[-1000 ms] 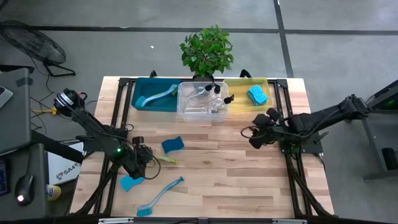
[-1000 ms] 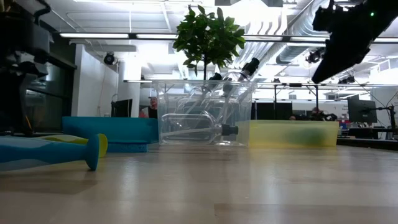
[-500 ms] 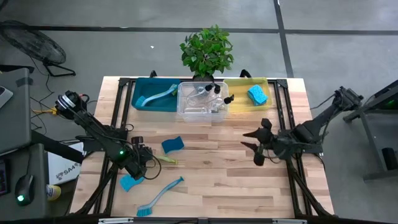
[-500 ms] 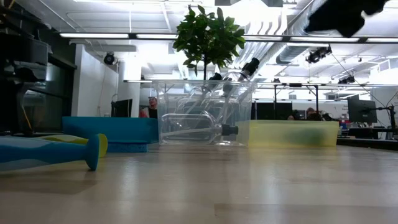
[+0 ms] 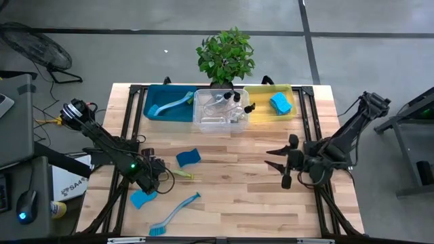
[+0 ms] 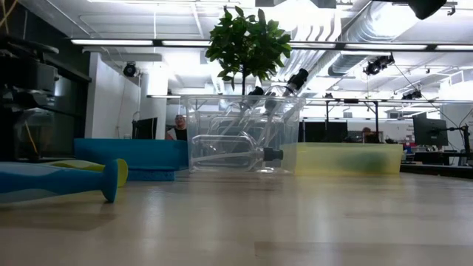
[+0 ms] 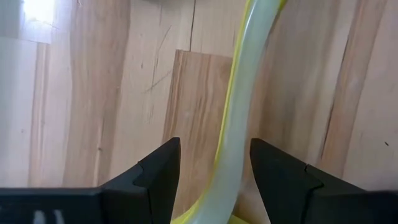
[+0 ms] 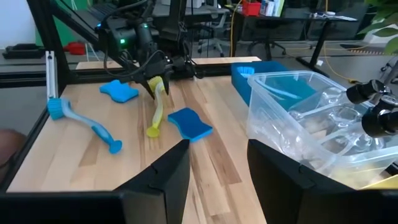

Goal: Pick & Place Kitchen Sink Supplies
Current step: Put the light green dish brush into the blue bin

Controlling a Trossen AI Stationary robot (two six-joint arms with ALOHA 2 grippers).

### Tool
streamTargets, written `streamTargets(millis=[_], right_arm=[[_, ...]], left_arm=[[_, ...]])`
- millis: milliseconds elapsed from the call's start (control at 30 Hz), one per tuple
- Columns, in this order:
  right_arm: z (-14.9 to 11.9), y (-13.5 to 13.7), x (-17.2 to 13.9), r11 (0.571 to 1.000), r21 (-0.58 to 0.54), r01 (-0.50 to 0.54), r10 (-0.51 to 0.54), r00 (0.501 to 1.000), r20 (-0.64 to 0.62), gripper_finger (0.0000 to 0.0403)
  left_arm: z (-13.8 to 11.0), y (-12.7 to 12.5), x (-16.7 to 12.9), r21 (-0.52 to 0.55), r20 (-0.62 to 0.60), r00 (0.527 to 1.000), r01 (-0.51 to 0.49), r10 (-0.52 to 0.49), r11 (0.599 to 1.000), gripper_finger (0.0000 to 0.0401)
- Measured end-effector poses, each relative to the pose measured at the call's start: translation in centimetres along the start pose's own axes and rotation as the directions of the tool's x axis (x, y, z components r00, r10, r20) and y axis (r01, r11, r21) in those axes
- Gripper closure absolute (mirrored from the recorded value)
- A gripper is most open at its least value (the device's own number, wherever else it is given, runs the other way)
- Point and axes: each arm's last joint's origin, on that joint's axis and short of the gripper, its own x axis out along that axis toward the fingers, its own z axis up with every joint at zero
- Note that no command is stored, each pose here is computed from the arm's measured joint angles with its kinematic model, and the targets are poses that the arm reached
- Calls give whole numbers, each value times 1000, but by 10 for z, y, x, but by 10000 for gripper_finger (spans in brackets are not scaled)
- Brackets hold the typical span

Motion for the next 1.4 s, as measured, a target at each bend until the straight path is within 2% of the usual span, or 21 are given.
streamTargets(millis=[267, 800, 1100, 1400], right_arm=[[-4, 8, 7, 999, -35, 22, -22, 1000, 2, 249], [-5, 10, 8, 999, -38, 25, -25, 1000, 2, 249], [-5, 10, 8, 999, -30, 23, -23, 1000, 6, 249], [-4, 10, 8, 999, -25, 22, -22, 1000, 9, 249]], left_arm=[[-6, 1, 6, -36, -35, 999, 35, -36, 999, 223], [-7, 0, 9, -60, -32, 997, 63, -65, 996, 344], [-1, -2, 3, -39, 0, 999, 41, -41, 998, 343], [20, -9, -23, -45, 76, 997, 10, -7, 999, 345]])
